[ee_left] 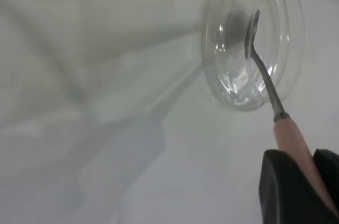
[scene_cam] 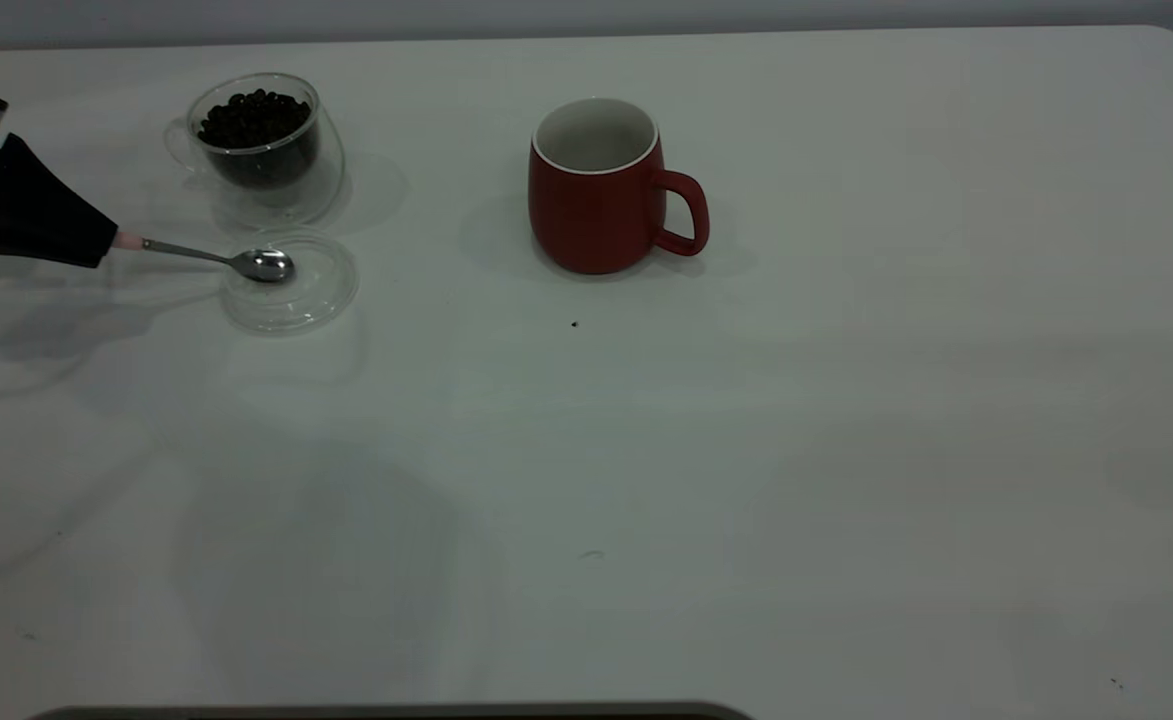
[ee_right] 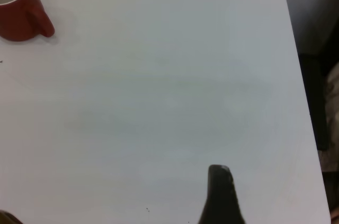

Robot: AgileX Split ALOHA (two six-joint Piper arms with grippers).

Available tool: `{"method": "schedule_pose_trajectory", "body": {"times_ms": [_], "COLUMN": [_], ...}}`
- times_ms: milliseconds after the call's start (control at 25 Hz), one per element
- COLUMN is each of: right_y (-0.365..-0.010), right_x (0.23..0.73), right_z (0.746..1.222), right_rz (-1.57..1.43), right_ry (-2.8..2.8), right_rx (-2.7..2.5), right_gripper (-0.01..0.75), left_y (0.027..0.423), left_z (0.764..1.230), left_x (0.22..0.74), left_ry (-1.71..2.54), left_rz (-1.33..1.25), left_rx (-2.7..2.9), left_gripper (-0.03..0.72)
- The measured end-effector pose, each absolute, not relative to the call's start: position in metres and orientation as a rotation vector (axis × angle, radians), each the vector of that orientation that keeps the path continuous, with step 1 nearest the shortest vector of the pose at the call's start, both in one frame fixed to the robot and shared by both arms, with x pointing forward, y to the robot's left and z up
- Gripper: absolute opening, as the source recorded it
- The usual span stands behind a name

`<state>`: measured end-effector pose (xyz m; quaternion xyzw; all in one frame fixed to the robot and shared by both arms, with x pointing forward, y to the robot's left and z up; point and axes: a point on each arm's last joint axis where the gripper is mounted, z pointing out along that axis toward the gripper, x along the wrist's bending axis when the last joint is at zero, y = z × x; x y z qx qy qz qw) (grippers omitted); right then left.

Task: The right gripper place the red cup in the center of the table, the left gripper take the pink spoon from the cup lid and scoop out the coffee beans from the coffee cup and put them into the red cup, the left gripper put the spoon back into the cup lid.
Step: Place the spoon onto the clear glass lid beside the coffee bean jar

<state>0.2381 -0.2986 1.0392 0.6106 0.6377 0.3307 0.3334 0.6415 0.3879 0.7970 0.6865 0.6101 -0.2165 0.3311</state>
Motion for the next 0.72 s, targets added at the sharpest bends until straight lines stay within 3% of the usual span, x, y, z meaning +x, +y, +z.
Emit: {"method": "schedule_pose_trajectory", "body": {"times_ms": [720], "right_y": [-0.299], "right_x": [0.238], "right_z": [1.039], "right_rz": [0.864], "right_ry": [1.665], "right_rx": [1.594], "right_gripper": [0.589], "left_y": [0.374], "left_z": [0.769], "left_x": [0.638], "left_ry": [1.649], "left_rz": [-0.716], "left_rx": [1.663], "left_gripper": [0.128]}}
